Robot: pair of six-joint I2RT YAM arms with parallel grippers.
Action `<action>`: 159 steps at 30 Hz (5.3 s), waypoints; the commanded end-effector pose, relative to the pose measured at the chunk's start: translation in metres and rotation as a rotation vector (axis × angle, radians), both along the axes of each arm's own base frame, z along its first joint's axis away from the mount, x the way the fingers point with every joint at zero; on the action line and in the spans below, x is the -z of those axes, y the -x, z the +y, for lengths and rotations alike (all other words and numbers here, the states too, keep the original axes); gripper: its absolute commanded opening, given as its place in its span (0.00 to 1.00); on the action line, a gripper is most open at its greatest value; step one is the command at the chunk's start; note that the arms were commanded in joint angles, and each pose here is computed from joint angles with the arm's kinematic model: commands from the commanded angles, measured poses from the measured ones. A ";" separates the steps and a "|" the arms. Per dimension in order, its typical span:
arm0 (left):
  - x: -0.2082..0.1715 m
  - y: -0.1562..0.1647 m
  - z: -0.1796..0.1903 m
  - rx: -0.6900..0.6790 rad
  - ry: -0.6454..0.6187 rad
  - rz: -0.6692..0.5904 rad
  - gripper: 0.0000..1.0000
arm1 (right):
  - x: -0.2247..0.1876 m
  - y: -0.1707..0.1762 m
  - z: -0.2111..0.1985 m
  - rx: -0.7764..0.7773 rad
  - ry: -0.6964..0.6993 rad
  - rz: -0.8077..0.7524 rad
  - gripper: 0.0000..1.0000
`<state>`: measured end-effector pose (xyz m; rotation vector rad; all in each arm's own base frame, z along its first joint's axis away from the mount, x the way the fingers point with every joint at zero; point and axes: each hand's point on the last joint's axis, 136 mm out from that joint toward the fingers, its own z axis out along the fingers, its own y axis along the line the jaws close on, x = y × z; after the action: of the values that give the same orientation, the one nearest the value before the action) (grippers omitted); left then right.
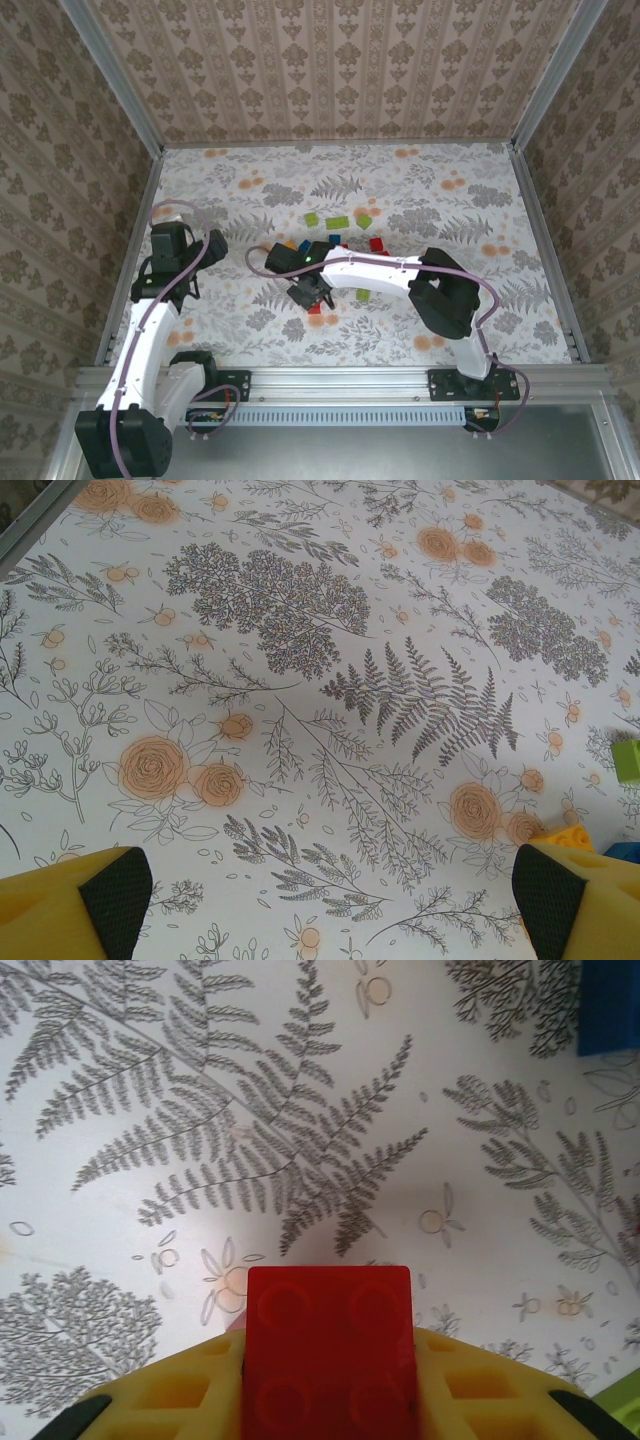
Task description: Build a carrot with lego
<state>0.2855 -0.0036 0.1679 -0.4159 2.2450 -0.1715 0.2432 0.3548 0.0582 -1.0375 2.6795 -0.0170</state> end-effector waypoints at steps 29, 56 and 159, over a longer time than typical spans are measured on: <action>0.004 -0.009 -0.009 0.026 -0.031 0.021 0.95 | 0.023 0.054 -0.096 0.336 -0.227 -0.024 0.29; 0.008 -0.011 -0.011 0.030 -0.067 0.043 0.95 | 0.052 0.056 -0.085 0.308 -0.141 -0.007 0.49; -0.006 -0.006 -0.019 0.069 -0.095 0.014 0.95 | 0.003 0.009 -0.010 0.834 -0.433 0.001 0.31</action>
<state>0.2930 -0.0213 0.1633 -0.3128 2.2858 -0.0989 0.2331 0.3470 0.0627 0.1904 2.7188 0.4294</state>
